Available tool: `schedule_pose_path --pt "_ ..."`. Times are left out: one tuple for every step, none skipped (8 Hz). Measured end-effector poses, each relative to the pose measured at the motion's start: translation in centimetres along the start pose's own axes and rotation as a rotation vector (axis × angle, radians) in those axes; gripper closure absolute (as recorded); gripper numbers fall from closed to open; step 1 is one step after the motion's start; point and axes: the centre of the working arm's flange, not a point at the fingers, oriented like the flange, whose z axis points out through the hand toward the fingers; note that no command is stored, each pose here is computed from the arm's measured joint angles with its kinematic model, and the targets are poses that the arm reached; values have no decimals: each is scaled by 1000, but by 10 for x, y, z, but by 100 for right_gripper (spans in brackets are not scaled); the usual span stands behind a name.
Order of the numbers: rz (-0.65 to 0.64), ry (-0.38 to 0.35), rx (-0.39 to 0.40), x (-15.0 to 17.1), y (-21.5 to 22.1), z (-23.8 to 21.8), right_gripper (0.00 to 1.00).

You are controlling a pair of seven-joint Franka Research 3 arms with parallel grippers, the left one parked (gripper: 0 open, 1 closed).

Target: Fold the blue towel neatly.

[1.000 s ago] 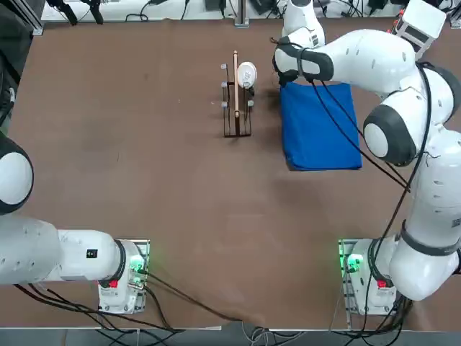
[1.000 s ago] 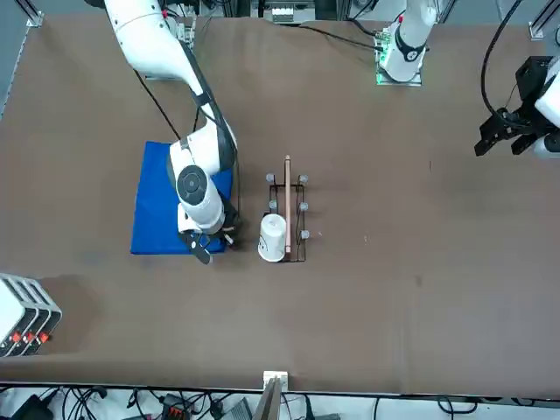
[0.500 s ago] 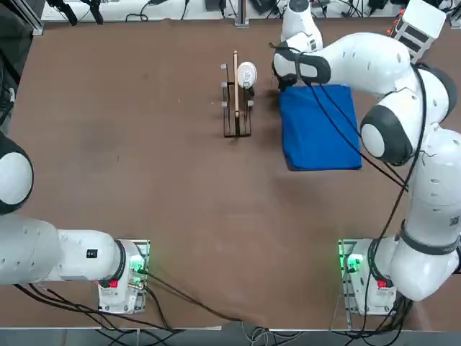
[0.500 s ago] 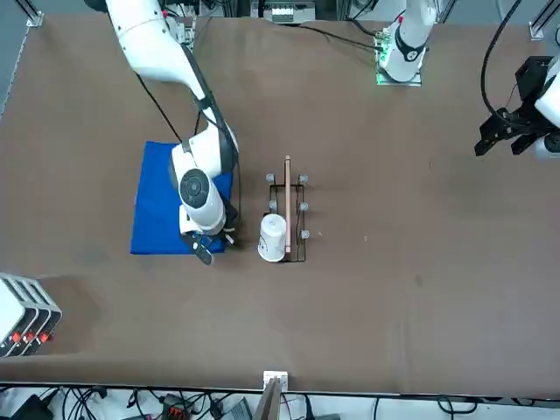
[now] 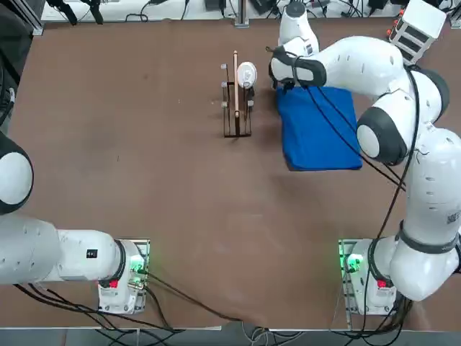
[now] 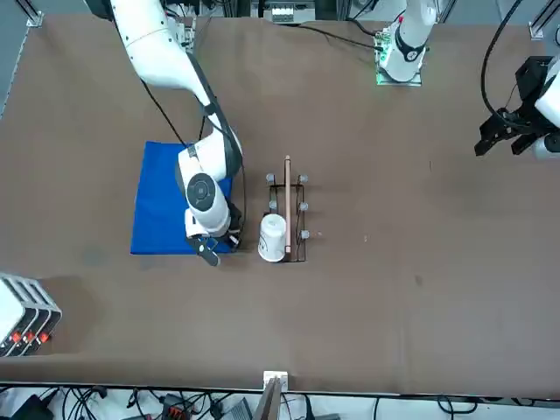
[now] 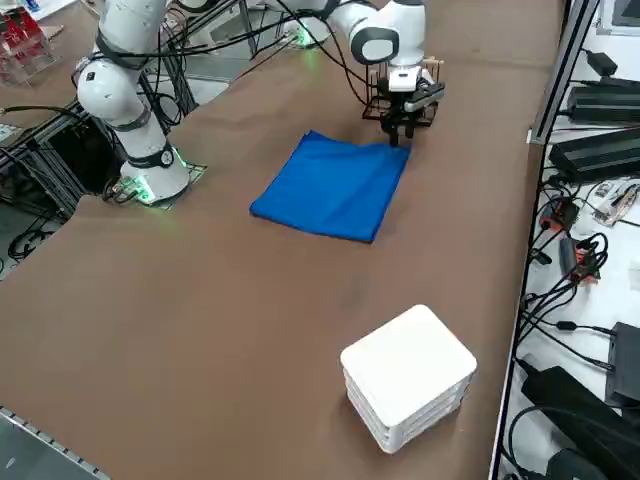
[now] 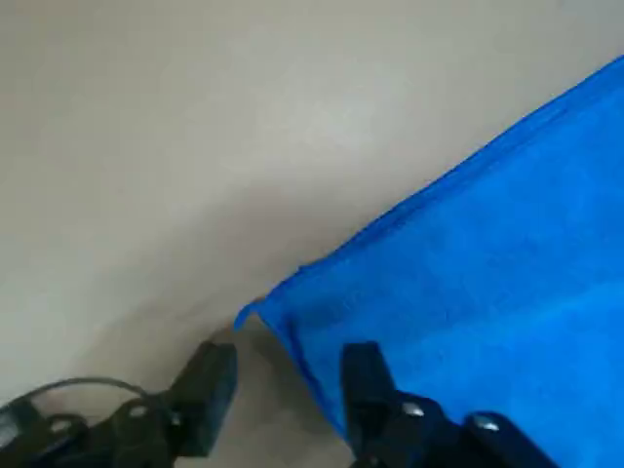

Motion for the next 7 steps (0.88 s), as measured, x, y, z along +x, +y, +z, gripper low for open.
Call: schedule_pose_path --pt "-2 -18 -34 4 -5 -24 11" --pt "-11 -36 -69 8 -8 -55 0" --pt "-61 -53 -96 14 -7 -85 0" --pt "-144 -71 -109 24 -1 -110 0" --pt "-217 -80 -110 38 9 -133 0" --pt "-277 -83 -102 54 24 -159 0" --pt "-331 -85 -89 73 45 -190 0"
